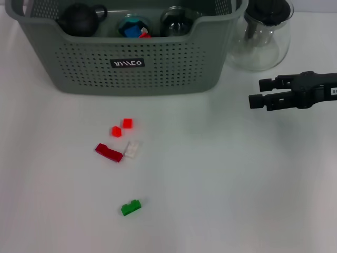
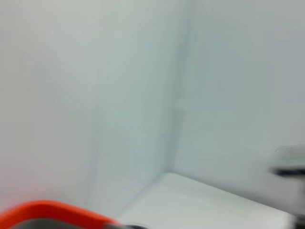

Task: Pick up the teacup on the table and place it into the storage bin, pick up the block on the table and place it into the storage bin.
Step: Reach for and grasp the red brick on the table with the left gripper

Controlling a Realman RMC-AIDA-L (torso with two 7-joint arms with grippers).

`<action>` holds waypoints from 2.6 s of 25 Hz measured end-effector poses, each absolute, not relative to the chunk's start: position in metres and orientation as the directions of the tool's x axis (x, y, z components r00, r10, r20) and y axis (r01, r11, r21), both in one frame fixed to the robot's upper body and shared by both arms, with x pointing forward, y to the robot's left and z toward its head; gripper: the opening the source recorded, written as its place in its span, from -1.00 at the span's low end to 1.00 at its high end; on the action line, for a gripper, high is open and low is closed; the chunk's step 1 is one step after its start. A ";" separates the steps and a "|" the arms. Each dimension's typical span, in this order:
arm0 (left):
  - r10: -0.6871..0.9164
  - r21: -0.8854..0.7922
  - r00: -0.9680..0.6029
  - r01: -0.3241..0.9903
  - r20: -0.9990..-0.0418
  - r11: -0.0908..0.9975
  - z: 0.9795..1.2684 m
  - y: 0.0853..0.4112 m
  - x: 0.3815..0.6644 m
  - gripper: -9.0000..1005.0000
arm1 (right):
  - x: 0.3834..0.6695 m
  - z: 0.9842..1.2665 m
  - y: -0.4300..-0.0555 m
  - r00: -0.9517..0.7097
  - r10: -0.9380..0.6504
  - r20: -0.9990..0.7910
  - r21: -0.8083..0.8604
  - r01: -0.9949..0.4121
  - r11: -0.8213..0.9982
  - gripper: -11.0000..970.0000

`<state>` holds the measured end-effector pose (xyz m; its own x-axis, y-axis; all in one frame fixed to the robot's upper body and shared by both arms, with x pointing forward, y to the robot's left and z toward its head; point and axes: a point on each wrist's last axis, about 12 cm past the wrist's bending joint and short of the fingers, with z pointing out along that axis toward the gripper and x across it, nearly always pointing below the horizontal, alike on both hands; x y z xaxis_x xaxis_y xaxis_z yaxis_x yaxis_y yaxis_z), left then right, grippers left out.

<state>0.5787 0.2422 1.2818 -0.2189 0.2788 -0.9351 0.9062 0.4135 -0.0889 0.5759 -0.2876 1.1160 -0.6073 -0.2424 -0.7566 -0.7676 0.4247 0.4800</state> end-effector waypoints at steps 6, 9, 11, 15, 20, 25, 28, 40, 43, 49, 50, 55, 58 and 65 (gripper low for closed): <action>0.410 -0.060 -0.175 0.959 -0.895 0.277 1.265 0.256 0.537 0.65 | 0.575 1.116 -0.292 -0.612 -0.231 -0.756 0.483 -0.761 0.434 0.94; 0.486 -0.027 -0.164 0.961 -0.858 0.276 1.250 0.257 0.524 0.65 | 0.575 1.115 -0.292 -0.616 -0.227 -0.754 0.485 -0.756 0.440 0.94; 0.551 -0.007 -0.166 0.961 -0.818 0.278 1.239 0.256 0.519 0.65 | 0.575 1.115 -0.292 -0.618 -0.224 -0.754 0.487 -0.754 0.441 0.94; 0.684 0.006 -0.178 0.966 -0.708 0.258 1.214 0.253 0.518 0.65 | 0.576 1.116 -0.291 -0.619 -0.217 -0.755 0.490 -0.751 0.442 0.94; 0.824 0.021 -0.178 0.974 -0.538 0.224 1.190 0.244 0.530 0.64 | 0.576 1.115 -0.289 -0.626 -0.211 -0.751 0.500 -0.747 0.438 0.94; 0.932 0.035 -0.124 0.989 -0.342 0.144 1.162 0.218 0.546 0.64 | 0.575 1.115 -0.285 -0.633 -0.210 -0.745 0.513 -0.745 0.427 0.94; 0.957 0.044 -0.085 0.994 -0.277 0.101 1.151 0.209 0.552 0.64 | 0.575 1.114 -0.284 -0.643 -0.208 -0.737 0.523 -0.738 0.427 0.94; 0.993 0.104 0.049 0.994 -0.111 -0.038 1.131 0.184 0.560 0.63 | 0.575 1.114 -0.281 -0.648 -0.199 -0.736 0.531 -0.733 0.425 0.94; 0.993 0.093 0.060 0.994 -0.102 -0.051 1.128 0.181 0.560 0.63 | 0.575 1.114 -0.281 -0.649 -0.198 -0.735 0.532 -0.732 0.425 0.94; 0.994 0.084 0.067 0.995 -0.090 -0.060 1.122 0.177 0.561 0.63 | 0.574 1.113 -0.283 -0.651 -0.195 -0.733 0.533 -0.729 0.430 0.94; 0.994 0.086 0.069 0.994 -0.090 -0.061 1.121 0.177 0.561 0.63 | 0.574 1.113 -0.283 -0.651 -0.194 -0.734 0.533 -0.729 0.431 0.94; 0.993 0.092 0.078 0.993 -0.092 -0.069 1.119 0.174 0.563 0.43 | 0.573 1.113 -0.283 -0.652 -0.194 -0.733 0.534 -0.728 0.430 0.94; 0.993 0.090 0.079 0.993 -0.088 -0.072 1.116 0.173 0.565 0.24 | 0.573 1.112 -0.284 -0.653 -0.193 -0.732 0.535 -0.727 0.430 0.94; 0.992 0.088 0.094 0.992 -0.086 -0.086 1.113 0.169 0.566 0.20 | 0.572 1.112 -0.284 -0.654 -0.193 -0.732 0.536 -0.726 0.430 0.94</action>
